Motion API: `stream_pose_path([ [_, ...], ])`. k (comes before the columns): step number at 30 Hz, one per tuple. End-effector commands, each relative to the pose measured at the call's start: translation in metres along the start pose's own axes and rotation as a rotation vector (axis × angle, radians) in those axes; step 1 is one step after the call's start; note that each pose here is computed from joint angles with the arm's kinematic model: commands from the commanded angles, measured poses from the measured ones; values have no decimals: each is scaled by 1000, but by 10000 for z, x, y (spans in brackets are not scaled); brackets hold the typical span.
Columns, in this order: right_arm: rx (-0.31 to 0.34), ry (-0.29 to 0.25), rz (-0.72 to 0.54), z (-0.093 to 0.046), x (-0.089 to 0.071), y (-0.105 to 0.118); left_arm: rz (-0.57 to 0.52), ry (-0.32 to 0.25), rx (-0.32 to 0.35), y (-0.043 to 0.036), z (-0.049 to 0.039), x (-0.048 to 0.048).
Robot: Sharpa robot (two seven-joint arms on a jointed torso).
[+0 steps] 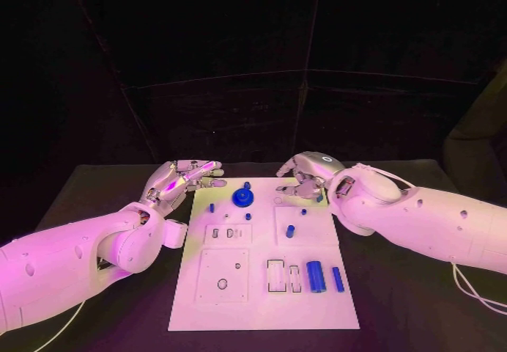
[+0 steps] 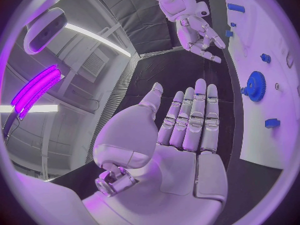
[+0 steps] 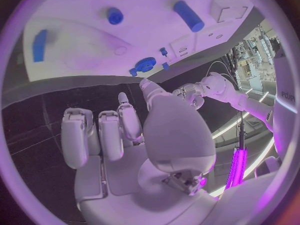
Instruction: Assemble the parts on the task board
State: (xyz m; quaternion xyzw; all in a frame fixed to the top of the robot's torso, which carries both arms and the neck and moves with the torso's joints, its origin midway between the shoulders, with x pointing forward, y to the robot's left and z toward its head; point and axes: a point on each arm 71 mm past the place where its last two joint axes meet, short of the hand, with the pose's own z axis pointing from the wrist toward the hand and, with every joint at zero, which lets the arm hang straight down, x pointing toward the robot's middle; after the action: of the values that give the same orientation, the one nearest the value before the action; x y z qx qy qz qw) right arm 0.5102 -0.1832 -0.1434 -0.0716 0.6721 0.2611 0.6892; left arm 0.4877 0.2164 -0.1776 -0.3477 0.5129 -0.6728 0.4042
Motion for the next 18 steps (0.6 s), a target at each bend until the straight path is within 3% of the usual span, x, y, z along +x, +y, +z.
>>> stream_pose_path([
  [1, 19, 7, 163, -141, -81, -217, -6, 10, 9, -17, 1, 10],
  [8, 52, 31, 183, -321, -162, -574, -9, 15, 10, -17, 2, 23],
  [18, 77, 45, 184, -382, -150, -866, -11, 18, 10, -6, 18, 34],
])
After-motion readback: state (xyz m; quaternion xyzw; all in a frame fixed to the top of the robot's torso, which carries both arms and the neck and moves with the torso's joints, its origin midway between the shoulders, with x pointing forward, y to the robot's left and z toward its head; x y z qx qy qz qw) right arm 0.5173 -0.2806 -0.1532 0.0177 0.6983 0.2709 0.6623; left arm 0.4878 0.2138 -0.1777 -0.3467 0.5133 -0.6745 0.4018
